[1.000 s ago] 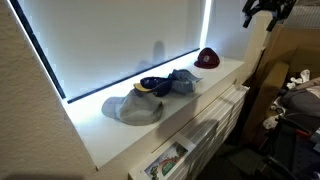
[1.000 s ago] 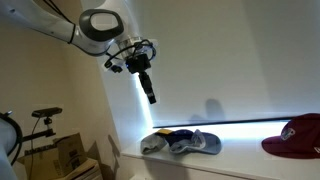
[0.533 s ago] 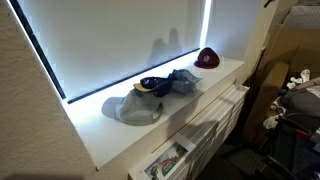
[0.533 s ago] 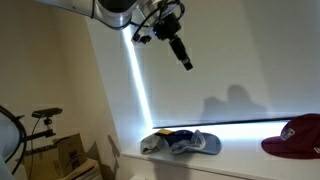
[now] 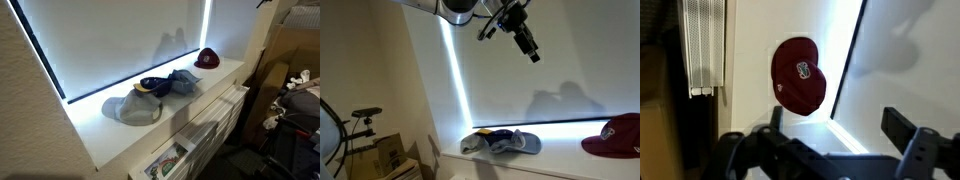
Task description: Move the cap on the windowsill to the left
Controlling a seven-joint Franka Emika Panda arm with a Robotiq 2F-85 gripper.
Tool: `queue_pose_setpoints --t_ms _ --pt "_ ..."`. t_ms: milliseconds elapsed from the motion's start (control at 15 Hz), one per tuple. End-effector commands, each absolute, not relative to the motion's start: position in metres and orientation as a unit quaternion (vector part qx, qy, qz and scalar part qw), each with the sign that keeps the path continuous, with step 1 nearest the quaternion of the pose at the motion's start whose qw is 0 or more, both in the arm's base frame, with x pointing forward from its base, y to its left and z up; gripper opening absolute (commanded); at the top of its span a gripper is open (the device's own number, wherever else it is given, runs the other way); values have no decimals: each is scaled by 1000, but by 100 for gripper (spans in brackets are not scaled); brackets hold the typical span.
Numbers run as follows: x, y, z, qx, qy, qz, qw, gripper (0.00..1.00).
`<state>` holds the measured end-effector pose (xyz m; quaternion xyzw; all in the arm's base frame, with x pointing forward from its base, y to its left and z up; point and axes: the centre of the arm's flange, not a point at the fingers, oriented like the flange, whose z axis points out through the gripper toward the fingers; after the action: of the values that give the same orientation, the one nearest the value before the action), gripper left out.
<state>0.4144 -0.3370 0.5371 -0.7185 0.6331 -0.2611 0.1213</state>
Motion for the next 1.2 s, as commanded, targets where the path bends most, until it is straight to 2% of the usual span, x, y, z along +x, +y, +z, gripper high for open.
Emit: queue_pose_setpoints --t_ms 0,400,800,1133 --pt "420 -342 535 -711 641 -263 122 100" --pt "510 -421 517 -681 695 -173 152 100" --pt "584 -471 470 -659 732 -141 100 100" --pt "617 -487 368 -653 754 -56 47 100"
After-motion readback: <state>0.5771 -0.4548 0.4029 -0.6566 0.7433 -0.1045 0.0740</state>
